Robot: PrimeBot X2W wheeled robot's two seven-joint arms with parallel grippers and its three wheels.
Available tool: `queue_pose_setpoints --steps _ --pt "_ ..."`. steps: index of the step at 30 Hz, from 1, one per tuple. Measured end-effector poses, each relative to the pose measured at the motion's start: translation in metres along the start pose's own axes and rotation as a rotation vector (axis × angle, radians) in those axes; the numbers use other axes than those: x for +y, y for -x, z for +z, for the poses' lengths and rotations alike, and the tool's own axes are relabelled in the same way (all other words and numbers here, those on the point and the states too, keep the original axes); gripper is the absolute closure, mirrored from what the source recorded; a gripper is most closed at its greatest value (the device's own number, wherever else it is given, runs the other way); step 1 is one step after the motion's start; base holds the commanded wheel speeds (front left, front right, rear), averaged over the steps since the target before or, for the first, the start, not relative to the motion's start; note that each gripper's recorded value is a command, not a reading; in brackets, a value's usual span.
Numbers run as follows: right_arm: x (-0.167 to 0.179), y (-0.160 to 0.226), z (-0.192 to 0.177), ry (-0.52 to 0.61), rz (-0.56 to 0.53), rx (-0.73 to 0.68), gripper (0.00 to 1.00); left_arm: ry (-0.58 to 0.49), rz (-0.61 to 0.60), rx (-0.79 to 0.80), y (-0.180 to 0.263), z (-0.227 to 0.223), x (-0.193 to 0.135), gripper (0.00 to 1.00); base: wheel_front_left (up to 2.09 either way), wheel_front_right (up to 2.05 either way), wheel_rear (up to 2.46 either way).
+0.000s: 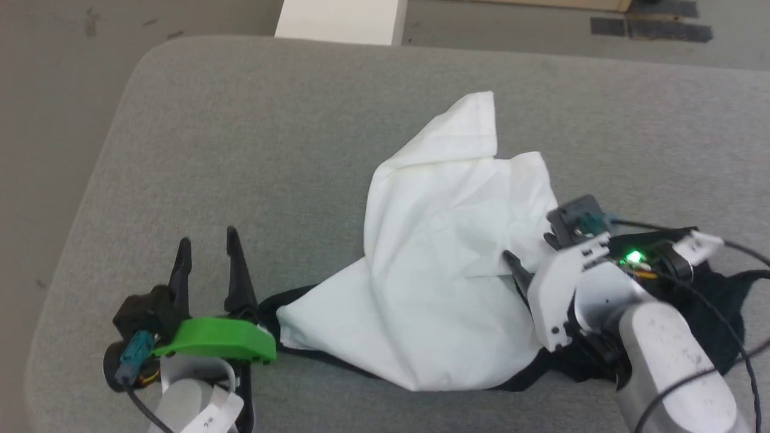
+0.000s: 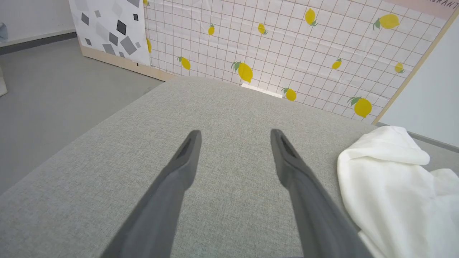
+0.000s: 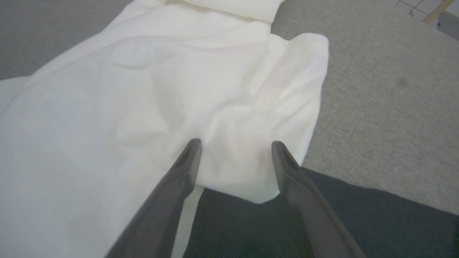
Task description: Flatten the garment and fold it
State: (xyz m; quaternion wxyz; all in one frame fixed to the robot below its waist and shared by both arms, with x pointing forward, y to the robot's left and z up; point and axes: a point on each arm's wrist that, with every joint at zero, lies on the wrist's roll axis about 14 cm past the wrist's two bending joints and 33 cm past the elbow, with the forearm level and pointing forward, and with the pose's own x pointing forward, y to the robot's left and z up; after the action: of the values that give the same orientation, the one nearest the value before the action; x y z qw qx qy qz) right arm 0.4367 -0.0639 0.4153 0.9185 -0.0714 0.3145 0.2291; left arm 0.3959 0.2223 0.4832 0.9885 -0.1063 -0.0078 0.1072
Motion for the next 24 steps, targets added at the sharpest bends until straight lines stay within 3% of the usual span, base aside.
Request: queue_pose_setpoints --steps 2,3,4,5,9,12,19,24 --pt "0.004 -0.009 -0.004 0.035 0.02 0.049 0.0 0.001 -0.002 -0.008 -0.002 0.002 0.0 0.0 0.0 0.0 0.0" --pt "0.007 -0.013 -0.007 0.051 0.033 0.076 0.27 -0.002 -0.002 -0.016 -0.004 0.004 0.0 0.0 0.0 0.0 0.0" --pt "0.009 -0.016 -0.01 0.072 0.046 0.098 0.69 -0.003 -0.001 -0.021 -0.004 0.005 0.001 0.0 0.0 0.0 0.0" --pt "0.011 -0.019 -0.009 0.083 0.058 0.105 1.0 -0.004 0.004 -0.021 -0.004 0.005 0.002 0.0 0.0 0.0 0.0" --pt "0.007 -0.028 0.001 0.104 0.068 0.095 1.0 -0.01 0.019 -0.018 -0.003 0.003 0.007 0.0 0.0 0.0 0.0" --pt "-0.015 -0.031 0.023 0.103 0.02 0.04 1.0 -0.012 0.027 -0.013 -0.003 0.002 0.01 0.0 0.0 0.0 0.0" --pt "-0.111 -0.025 0.087 0.071 -0.223 -0.1 1.0 -0.012 0.023 -0.002 -0.005 -0.003 0.009 0.0 0.0 0.0 0.0" --pt "-0.199 -0.006 0.082 0.024 -0.477 -0.066 1.0 0.0 0.017 0.006 -0.009 -0.005 0.005 0.0 0.0 0.0 0.0"
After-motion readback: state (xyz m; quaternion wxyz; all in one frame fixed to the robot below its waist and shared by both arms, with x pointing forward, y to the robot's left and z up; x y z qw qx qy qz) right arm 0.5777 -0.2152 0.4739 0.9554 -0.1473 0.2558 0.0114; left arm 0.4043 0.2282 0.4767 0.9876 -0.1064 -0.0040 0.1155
